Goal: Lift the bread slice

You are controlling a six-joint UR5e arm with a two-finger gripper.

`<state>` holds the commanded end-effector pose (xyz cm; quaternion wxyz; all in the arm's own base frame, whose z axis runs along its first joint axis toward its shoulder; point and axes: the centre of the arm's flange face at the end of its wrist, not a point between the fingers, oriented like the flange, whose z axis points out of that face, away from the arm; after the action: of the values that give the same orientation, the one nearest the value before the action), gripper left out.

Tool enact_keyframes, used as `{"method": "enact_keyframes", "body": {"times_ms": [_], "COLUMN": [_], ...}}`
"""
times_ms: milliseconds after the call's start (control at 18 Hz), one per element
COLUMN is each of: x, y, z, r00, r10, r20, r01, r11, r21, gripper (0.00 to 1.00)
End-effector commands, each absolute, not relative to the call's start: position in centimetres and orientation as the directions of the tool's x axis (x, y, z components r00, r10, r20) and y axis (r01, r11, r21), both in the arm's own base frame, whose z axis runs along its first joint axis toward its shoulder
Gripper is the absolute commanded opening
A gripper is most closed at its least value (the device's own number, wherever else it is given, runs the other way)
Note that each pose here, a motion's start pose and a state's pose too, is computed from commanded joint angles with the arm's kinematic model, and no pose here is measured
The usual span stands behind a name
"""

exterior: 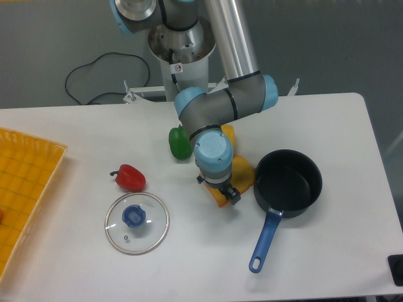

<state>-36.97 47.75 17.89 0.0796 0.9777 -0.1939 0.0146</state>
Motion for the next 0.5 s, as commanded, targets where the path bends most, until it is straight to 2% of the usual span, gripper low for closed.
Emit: {"method": "enact_keyframes", "body": {"times_ms": [500], "x": [-36.87], "y": [47.78], "z": [17.87], "r00": [0.926], "r10": [-0.375], "r20": [0.054], "r01": [-0.378], "r11": [-0.912], "r21": [0.159], "gripper": [1.0]}}
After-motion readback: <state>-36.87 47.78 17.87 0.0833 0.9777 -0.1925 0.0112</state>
